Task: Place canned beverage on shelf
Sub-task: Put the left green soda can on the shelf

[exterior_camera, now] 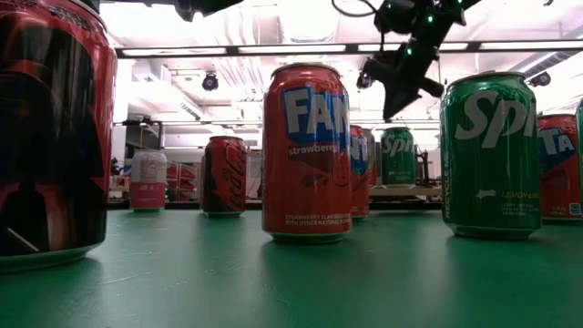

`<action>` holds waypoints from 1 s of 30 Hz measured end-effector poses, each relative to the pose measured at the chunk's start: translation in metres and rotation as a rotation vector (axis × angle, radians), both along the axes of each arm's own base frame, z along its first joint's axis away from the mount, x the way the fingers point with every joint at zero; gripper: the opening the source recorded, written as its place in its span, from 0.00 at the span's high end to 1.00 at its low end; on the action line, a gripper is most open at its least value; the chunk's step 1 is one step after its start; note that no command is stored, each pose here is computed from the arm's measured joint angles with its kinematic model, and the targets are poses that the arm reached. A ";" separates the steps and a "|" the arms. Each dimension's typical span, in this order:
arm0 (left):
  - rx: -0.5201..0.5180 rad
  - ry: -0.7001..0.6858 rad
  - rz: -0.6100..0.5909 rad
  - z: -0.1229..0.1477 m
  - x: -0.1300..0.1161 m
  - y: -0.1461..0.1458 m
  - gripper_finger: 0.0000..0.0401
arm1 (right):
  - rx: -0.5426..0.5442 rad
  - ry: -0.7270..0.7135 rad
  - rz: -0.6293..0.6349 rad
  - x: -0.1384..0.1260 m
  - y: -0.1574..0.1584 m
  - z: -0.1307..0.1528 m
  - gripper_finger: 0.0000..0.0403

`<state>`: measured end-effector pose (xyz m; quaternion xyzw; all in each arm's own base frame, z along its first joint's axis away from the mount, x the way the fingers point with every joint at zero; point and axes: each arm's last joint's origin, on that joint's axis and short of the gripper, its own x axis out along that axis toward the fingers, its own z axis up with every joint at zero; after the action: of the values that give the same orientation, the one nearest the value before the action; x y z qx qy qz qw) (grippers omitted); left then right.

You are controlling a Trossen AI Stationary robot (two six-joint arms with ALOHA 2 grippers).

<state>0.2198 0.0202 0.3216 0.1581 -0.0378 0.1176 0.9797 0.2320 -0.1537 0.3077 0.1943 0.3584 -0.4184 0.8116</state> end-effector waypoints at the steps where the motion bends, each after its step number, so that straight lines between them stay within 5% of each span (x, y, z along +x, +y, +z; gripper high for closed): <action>1: 0.000 0.000 0.000 0.000 0.000 0.000 0.19 | 0.005 -0.005 0.008 0.001 0.001 0.003 0.97; 11: 0.000 0.003 0.000 0.000 0.000 0.000 0.19 | 0.295 0.037 0.144 -0.006 0.019 -0.004 0.97; 30: 0.000 0.004 0.000 0.000 0.000 0.000 0.19 | 0.154 0.135 0.030 -0.009 0.013 -0.013 0.97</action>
<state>0.2199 0.0202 0.3212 0.1583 -0.0357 0.1172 0.9798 0.2226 -0.1403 0.2949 0.2221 0.4460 -0.3895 0.7746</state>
